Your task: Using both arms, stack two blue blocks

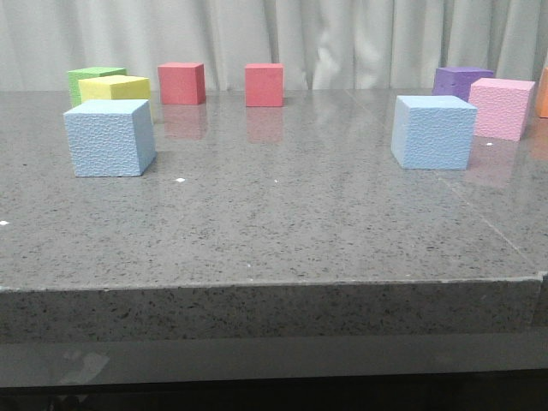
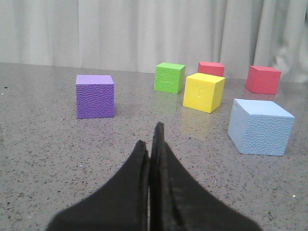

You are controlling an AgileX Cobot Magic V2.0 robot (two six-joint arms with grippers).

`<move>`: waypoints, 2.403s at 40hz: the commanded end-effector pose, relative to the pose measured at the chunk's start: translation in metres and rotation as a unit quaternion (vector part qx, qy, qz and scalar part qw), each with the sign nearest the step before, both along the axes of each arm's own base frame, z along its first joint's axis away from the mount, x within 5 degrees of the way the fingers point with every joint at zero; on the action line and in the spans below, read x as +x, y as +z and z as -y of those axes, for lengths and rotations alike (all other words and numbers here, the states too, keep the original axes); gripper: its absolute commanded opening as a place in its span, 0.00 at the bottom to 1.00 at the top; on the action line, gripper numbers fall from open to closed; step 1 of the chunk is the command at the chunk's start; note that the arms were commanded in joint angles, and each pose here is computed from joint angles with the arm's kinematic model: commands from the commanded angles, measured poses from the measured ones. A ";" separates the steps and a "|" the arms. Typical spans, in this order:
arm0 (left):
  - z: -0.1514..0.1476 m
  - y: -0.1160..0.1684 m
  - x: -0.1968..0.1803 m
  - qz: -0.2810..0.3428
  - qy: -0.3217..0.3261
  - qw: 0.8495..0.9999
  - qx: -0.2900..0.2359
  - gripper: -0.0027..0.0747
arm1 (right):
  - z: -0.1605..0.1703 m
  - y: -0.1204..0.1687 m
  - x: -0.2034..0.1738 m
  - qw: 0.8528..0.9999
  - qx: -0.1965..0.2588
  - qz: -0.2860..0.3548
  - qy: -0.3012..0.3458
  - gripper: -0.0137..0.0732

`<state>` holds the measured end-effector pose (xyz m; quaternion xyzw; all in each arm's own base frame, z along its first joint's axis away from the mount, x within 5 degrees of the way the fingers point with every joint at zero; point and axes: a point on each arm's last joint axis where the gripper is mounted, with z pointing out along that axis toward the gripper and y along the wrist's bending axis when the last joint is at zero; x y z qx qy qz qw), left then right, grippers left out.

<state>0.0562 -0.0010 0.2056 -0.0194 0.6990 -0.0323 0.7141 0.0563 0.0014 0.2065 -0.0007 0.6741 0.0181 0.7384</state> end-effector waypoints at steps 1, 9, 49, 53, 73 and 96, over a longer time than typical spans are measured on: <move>0.000 0.008 -0.002 0.049 0.000 0.999 -0.008 0.01 | 0.000 0.010 -0.003 0.999 -0.005 0.054 -0.003 0.08; 0.000 0.008 -0.002 0.049 0.000 0.999 -0.008 0.01 | 0.000 0.010 -0.003 0.999 -0.005 0.054 -0.003 0.08; -0.001 0.130 -0.029 0.071 0.000 0.997 -0.004 0.01 | 0.000 0.128 -0.029 0.997 -0.006 0.072 0.005 0.08; -0.001 0.161 -0.028 0.038 0.000 0.999 -0.003 0.01 | -0.001 0.157 -0.027 0.999 -0.008 0.037 0.009 0.08; 0.001 0.198 0.021 -0.053 -0.002 0.999 -0.005 0.01 | -0.003 0.198 0.021 0.997 -0.012 -0.071 0.013 0.08; -0.001 0.200 0.024 -0.044 0.007 0.999 0.012 0.32 | -0.003 0.200 0.022 0.998 -0.011 -0.058 0.012 0.55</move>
